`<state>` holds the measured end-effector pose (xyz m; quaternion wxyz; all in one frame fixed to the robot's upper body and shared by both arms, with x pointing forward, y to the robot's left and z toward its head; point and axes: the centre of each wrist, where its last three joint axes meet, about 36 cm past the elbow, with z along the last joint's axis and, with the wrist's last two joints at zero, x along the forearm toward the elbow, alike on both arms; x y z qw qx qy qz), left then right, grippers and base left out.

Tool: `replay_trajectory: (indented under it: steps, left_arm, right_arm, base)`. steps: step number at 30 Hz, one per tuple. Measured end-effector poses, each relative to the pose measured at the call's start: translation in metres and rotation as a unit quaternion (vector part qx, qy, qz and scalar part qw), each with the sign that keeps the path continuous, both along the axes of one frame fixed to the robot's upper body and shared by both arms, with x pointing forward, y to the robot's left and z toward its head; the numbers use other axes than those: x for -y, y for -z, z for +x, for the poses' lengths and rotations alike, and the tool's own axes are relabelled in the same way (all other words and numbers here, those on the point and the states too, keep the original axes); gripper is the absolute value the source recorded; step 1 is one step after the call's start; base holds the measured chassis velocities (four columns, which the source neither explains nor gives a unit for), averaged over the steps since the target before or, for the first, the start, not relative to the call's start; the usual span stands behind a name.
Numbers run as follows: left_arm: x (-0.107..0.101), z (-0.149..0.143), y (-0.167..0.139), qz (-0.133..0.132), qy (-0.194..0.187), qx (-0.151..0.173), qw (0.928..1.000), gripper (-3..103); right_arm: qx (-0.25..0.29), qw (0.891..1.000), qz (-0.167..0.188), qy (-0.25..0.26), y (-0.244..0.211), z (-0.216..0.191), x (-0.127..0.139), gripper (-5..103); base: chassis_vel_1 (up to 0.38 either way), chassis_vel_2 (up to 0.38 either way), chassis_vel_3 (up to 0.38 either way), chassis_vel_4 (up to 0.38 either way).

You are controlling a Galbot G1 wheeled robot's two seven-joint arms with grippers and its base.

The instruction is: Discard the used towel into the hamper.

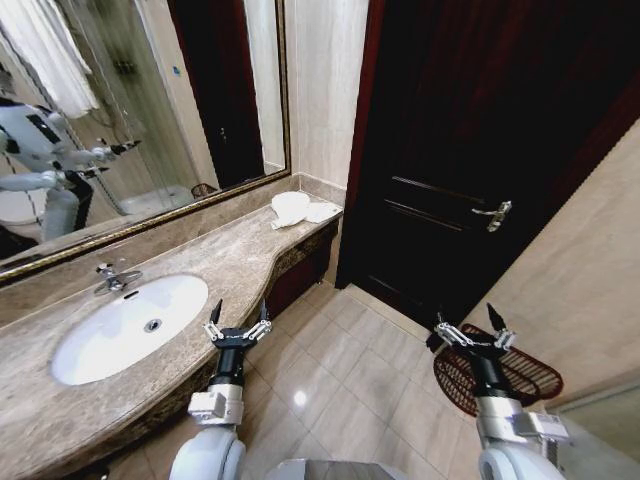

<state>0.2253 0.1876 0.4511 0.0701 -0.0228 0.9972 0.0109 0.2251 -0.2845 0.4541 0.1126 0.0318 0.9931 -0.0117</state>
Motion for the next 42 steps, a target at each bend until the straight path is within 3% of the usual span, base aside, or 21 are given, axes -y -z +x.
replay_trajectory:
  steps: [42]
  left_arm:
    - [0.0002,0.0005,0.0055,-0.001,0.015,0.014,0.9998,100]
  right_arm:
    - [0.002,1.000,0.002,-0.009,0.0071,0.0002,0.0022,100]
  base:
    - [-0.058,0.058,0.065,-0.059]
